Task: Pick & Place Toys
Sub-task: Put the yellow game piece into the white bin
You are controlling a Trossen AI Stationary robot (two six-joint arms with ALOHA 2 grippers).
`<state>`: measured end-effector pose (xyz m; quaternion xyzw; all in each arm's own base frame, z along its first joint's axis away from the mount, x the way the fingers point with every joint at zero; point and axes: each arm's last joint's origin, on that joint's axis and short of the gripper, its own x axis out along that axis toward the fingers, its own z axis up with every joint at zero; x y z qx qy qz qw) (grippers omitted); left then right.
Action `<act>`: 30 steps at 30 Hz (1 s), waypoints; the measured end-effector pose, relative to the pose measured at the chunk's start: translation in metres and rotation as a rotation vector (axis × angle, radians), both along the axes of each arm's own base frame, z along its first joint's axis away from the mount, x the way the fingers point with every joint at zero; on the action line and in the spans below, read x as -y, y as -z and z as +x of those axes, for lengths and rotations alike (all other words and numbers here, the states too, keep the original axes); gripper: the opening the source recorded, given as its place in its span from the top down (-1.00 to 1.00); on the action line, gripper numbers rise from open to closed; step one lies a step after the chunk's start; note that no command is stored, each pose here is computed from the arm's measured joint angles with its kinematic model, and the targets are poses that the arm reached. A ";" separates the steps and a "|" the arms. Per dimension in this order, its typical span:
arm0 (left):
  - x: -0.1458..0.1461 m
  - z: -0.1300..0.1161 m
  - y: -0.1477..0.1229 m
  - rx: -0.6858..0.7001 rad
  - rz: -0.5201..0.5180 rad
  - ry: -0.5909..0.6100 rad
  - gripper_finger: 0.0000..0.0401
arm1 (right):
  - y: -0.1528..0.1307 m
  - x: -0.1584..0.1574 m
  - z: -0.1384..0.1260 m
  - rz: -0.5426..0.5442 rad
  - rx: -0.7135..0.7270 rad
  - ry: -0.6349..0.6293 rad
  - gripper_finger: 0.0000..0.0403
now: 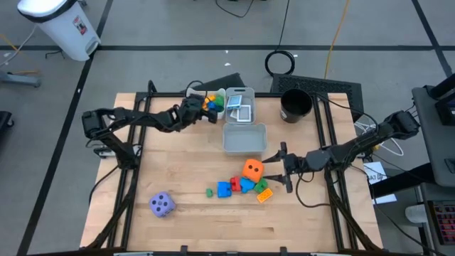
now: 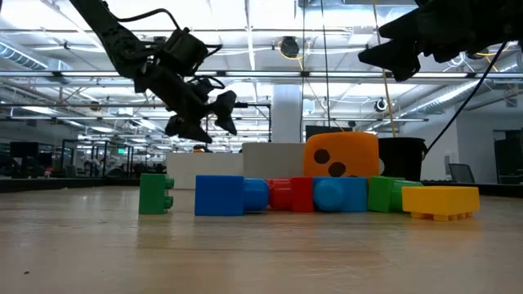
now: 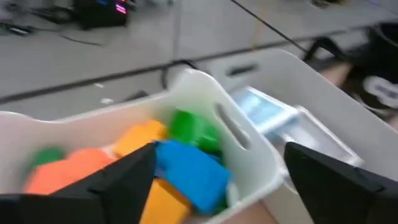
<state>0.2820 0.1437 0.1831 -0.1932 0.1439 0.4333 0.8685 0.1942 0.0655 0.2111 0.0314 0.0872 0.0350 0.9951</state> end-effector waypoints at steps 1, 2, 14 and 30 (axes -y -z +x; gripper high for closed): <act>0.001 0.001 0.000 0.007 -0.015 0.034 -0.85 | 0.001 -0.001 0.000 0.006 -0.012 -0.003 -0.25; 0.003 0.002 0.000 0.014 -0.029 0.065 -0.90 | 0.002 -0.002 -0.001 0.011 -0.025 -0.008 -0.25; 0.043 0.019 0.001 0.077 -0.146 0.285 -0.95 | 0.055 -0.040 0.002 -0.079 -0.312 -0.209 -0.25; 0.066 0.026 0.000 0.052 -0.096 0.324 -0.95 | 0.110 -0.042 0.013 -0.065 -0.560 -0.299 -0.22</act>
